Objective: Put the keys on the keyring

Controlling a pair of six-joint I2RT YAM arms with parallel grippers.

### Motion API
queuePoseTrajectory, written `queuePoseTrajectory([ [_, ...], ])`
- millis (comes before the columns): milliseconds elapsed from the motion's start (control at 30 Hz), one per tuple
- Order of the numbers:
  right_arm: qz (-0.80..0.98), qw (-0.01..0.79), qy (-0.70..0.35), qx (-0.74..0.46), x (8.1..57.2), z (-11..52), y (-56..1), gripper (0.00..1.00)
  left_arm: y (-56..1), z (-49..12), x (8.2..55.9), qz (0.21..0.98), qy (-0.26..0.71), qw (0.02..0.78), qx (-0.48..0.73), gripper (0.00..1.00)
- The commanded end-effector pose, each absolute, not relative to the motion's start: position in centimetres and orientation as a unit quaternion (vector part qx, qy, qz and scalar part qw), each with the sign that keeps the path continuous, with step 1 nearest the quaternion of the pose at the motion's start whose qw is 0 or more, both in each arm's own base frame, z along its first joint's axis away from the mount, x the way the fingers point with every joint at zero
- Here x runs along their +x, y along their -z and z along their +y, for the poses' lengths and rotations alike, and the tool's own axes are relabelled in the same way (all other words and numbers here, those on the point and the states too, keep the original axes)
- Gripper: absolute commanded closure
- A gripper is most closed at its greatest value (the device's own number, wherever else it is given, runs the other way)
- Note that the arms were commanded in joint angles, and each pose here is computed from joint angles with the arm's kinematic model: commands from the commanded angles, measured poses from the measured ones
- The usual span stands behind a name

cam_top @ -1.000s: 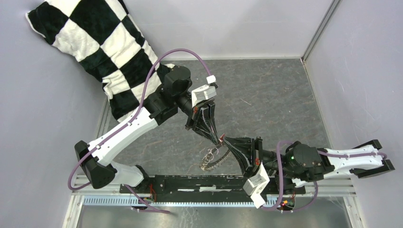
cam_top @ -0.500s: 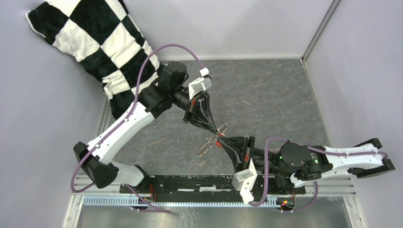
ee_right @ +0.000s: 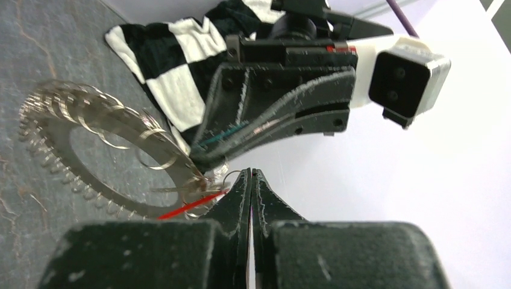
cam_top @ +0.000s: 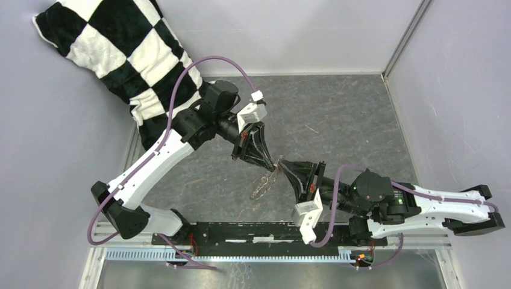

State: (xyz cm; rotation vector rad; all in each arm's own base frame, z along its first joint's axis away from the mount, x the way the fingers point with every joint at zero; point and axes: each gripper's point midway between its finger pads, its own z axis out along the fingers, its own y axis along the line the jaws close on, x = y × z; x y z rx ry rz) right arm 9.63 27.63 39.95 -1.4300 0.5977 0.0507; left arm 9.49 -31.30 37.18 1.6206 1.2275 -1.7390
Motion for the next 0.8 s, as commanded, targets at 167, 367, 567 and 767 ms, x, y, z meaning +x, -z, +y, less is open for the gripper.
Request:
queuePoseTrajectory([
  [167,0.264,0.739,-0.031,-0.619,10.6,27.1,-42.2,0.99,-39.6,-30.6,6.9,0.384,0.637,0.249,0.62,0.98],
  [367,0.258,0.744,-0.047,-0.615,10.1,26.9,-42.7,0.99,-39.5,-30.7,7.1,0.388,0.635,0.251,0.62,0.98],
  [567,0.238,0.734,-0.065,-0.632,9.1,26.0,-41.4,0.99,-39.5,-30.3,6.6,0.381,0.64,0.247,0.62,0.98],
  [767,0.23,0.71,-0.079,-0.66,8.3,26.9,-40.2,0.99,-40.0,-30.4,6.5,0.374,0.648,0.241,0.618,0.98],
])
